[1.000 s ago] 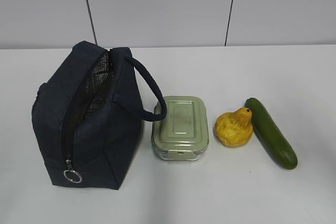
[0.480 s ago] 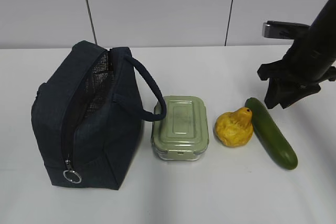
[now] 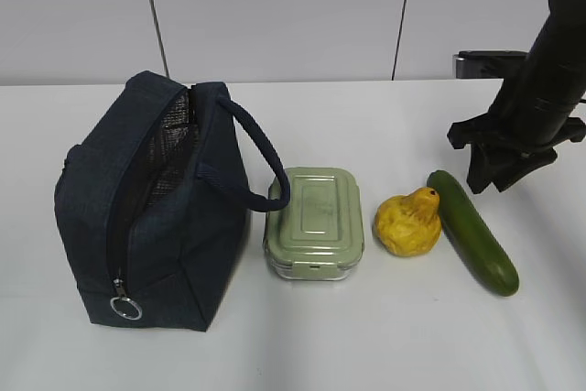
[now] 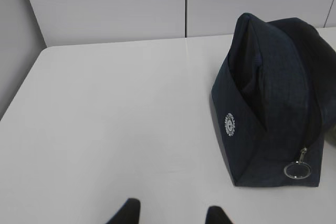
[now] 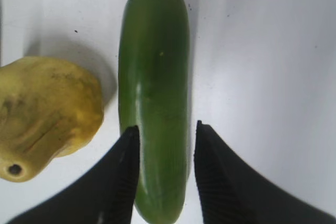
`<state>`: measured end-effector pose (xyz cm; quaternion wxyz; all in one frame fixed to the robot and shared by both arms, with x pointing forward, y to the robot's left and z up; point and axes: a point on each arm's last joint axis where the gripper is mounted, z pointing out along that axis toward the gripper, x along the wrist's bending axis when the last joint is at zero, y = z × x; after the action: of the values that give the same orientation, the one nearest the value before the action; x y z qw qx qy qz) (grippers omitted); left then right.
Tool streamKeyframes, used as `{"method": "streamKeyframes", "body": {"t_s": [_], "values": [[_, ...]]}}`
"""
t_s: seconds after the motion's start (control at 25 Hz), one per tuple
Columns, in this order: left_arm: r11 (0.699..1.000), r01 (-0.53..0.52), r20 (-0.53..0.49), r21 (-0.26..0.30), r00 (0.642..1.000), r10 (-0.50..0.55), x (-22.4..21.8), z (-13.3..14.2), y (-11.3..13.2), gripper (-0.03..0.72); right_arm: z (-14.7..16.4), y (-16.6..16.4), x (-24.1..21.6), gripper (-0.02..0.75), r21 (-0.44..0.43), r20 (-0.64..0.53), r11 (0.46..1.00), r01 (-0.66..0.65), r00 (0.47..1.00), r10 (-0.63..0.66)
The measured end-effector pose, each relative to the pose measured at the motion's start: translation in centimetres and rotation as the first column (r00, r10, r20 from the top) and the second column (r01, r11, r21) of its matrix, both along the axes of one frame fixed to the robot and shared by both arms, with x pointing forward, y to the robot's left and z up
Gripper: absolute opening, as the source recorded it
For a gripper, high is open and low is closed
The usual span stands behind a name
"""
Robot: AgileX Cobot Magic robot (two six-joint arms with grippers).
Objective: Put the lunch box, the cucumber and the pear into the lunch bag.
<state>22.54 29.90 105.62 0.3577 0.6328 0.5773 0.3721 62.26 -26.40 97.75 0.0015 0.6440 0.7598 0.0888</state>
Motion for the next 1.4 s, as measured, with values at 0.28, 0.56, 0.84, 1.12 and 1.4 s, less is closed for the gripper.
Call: {"method": "streamKeyframes", "body": {"t_s": [0.28,0.56,0.84,1.12,1.4], "values": [[1.0,0.004,0.001,-0.016,1.0,-0.004,0.0,0.0,-0.1,0.239,1.1,0.0,0.1,0.285,0.001,0.06,1.0,0.005,0.998,-0.005],[0.959,0.119,-0.047,-0.255,0.99,-0.136,4.3,1.8,-2.1,0.24,1.7,0.5,0.2,0.285,0.067,0.093,0.997,0.022,0.995,-0.029],[0.946,0.224,-0.078,-0.234,0.966,-0.248,14.1,6.4,-2.8,0.241,1.8,0.8,0.3,0.285,0.106,0.103,0.994,0.034,0.994,-0.045],[0.824,0.424,-0.237,-0.375,0.816,-0.528,25.3,6.2,-4.7,0.252,1.7,0.8,-0.1,0.284,0.092,0.065,0.996,0.009,0.998,-0.015],[0.794,0.437,-0.265,-0.423,0.778,-0.57,28.8,3.6,-4.2,0.26,2.1,0.8,-0.5,0.284,0.093,0.046,0.996,0.008,0.999,-0.012]]}}
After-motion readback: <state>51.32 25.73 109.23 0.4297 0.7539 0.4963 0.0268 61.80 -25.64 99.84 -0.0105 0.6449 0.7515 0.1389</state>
